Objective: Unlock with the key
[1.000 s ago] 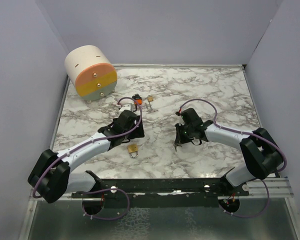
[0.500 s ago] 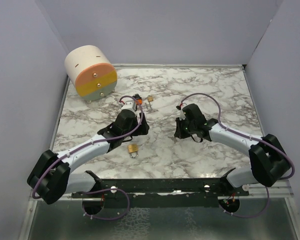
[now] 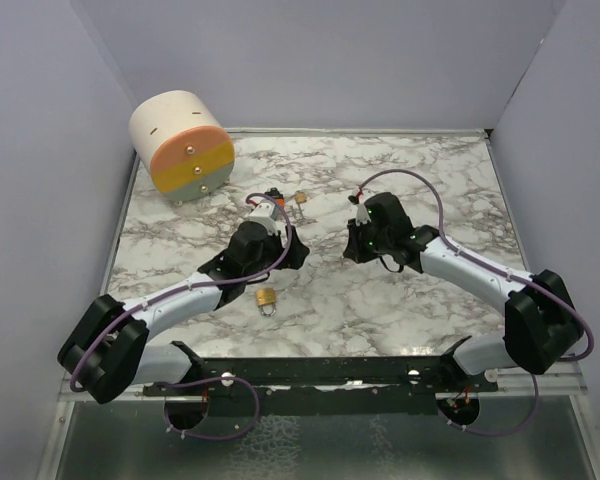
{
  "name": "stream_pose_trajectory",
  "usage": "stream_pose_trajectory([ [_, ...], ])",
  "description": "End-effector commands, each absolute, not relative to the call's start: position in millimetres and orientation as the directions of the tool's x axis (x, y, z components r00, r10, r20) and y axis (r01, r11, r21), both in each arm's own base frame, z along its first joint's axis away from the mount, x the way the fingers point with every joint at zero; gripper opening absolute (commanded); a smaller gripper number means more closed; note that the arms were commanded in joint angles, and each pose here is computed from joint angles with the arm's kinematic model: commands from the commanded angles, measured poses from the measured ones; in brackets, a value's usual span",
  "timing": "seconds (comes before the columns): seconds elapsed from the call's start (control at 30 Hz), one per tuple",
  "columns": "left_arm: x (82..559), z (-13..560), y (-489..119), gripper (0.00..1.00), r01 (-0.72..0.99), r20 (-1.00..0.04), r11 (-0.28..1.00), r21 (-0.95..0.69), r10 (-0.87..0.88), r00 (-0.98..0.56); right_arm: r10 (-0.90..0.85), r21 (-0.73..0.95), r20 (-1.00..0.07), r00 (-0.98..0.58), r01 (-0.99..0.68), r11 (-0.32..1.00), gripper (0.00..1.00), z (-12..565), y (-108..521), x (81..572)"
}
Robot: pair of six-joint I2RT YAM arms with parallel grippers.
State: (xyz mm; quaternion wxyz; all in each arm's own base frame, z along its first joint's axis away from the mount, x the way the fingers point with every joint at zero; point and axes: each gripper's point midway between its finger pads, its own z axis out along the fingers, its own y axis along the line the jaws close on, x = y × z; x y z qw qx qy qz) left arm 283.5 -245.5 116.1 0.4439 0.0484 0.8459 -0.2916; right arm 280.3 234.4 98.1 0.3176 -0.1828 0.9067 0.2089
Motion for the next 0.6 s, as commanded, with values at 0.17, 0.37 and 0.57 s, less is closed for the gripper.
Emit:
stream_pose_trajectory([
  [0.17, 291.3, 129.8, -263.9, 0.79, 0.485, -0.860, 0.767, -0.421, -0.166, -0.483, -0.180, 0.264, -0.732, -0.657, -0.517, 0.814, 0.01, 151.8, 248.2, 293.6],
  [0.37, 299.0, 143.7, -265.8, 0.78, 0.544, -0.916, 0.759, -0.358, -0.171, -0.363, -0.162, 0.261, -0.761, -0.628, -0.525, 0.810, 0.01, 182.7, 253.0, 302.4],
  [0.57, 296.5, 161.8, -287.3, 0.76, 0.665, -0.942, 0.676, -0.318, -0.147, -0.300, -0.157, 0.251, -0.786, -0.598, -0.541, 0.803, 0.01, 204.2, 256.5, 309.2],
])
